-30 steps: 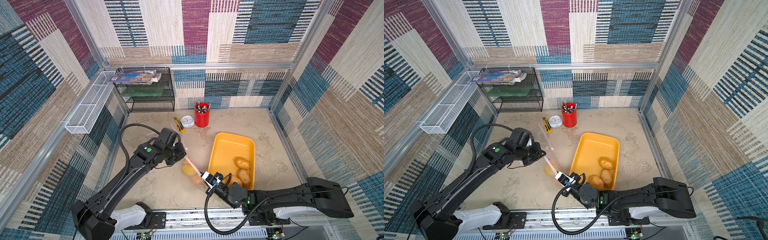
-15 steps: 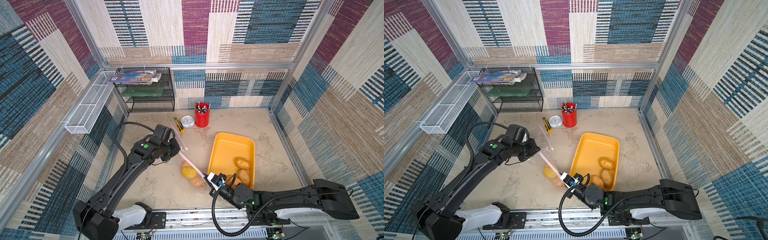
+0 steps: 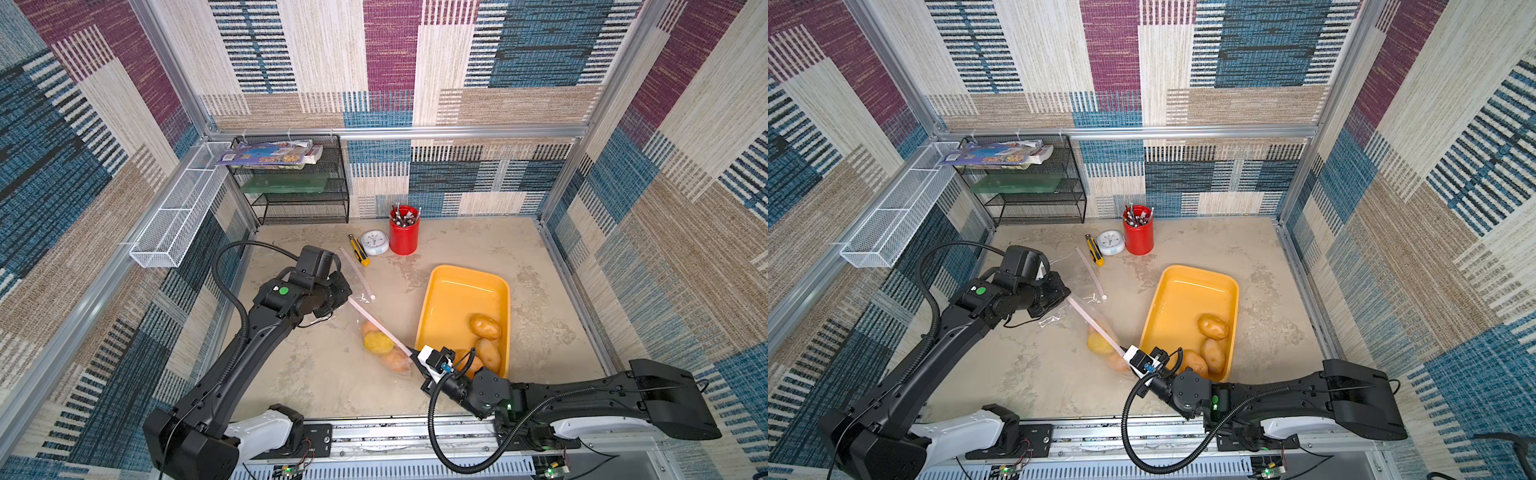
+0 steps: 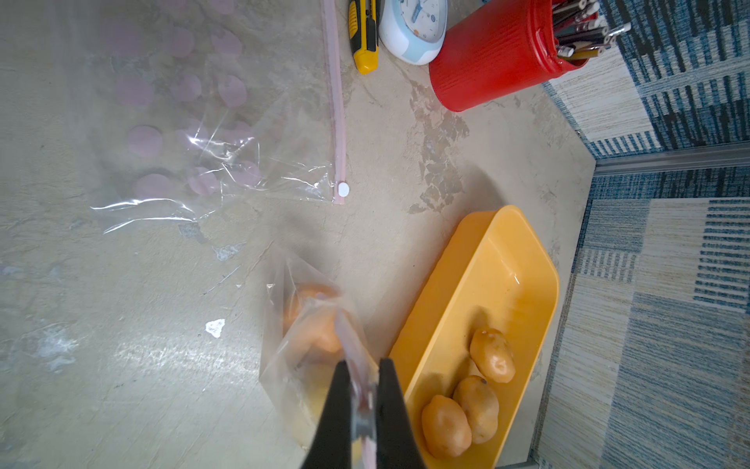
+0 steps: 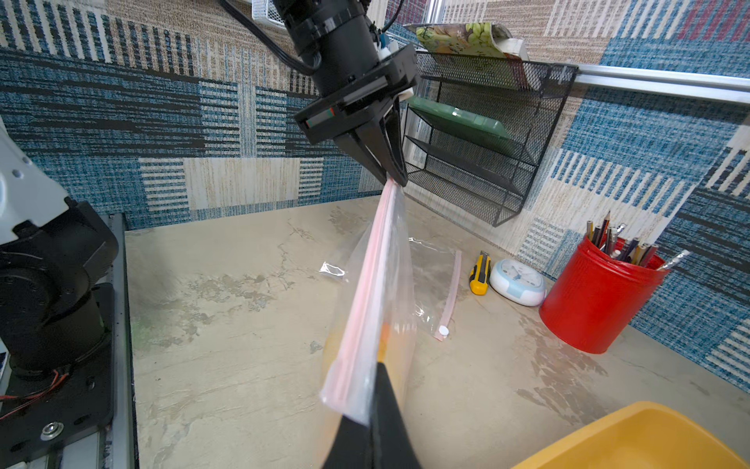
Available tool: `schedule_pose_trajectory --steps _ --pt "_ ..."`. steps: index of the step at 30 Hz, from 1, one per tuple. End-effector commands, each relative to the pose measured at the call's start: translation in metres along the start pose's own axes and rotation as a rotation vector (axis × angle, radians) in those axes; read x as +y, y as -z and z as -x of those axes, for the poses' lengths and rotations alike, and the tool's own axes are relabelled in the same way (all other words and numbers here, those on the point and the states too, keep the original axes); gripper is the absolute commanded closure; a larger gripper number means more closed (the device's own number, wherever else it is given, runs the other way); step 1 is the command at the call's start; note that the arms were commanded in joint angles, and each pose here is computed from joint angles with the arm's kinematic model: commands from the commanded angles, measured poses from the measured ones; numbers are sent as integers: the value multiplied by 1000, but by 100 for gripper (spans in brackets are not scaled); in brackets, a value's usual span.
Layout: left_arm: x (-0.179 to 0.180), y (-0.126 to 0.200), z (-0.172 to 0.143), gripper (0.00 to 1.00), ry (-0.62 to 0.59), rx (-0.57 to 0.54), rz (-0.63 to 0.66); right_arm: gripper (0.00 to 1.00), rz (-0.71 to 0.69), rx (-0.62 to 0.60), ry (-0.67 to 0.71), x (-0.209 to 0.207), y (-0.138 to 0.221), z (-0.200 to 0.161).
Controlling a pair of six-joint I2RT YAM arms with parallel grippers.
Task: Put the potatoes into a zipper bag and zip it
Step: Zip the zipper food storage bag at the center of the board.
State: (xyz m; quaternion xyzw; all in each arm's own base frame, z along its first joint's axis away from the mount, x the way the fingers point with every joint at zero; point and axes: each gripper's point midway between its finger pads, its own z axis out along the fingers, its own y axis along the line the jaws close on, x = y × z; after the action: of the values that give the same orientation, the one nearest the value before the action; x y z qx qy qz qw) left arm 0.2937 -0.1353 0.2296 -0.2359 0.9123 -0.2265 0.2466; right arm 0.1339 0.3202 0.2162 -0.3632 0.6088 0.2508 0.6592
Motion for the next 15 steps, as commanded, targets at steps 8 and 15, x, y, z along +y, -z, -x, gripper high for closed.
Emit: schedule_pose_trajectory --steps 8,15 --pt "-2 2 25 100 20 -88 -12 100 6 -47 -45 -1 2 10" --pt "-5 3 28 100 28 -95 -24 100 11 -57 -62 -4 3 9"
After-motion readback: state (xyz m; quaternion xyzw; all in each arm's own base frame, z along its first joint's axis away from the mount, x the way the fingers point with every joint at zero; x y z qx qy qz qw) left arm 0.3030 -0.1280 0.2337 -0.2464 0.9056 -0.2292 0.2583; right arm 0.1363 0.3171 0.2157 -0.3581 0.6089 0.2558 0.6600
